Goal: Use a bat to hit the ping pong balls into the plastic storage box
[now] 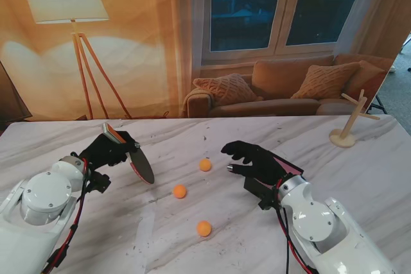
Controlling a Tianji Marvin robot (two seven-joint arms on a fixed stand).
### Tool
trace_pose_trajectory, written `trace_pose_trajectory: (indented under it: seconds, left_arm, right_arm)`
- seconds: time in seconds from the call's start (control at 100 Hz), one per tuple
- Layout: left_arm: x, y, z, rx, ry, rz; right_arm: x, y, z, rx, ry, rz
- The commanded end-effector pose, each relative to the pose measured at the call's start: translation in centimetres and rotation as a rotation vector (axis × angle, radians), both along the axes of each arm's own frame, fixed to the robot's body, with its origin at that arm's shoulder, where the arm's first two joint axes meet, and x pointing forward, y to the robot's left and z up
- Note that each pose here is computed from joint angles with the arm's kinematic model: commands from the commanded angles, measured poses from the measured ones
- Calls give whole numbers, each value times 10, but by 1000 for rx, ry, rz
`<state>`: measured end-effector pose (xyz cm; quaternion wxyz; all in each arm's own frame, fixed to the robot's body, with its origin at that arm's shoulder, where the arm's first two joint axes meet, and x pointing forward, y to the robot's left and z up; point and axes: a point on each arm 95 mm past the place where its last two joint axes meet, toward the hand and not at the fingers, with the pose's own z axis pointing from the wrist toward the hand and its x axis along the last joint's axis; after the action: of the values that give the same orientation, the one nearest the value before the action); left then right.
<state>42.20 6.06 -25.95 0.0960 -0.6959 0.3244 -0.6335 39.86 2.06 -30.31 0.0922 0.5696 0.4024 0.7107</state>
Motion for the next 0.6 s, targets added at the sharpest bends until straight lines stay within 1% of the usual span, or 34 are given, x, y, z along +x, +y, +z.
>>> trace_pose_trajectory:
  seconds: [0.0, 0.27, 0.43, 0.59]
  left_arm:
    - [-2, -10, 3, -18, -2, -27]
    - [-4, -20, 11, -43, -24, -27]
    - [-4, -23, 12, -51, -35, -19]
    - [-5, -27, 11, -80, -44, -7]
  right_arm:
    - [5, 0, 6, -3, -11, 0]
    - [20, 0, 22, -29, -68, -21]
    - [31, 1, 32, -48, -96, -39]
    - [44, 6, 40, -75, -100, -50]
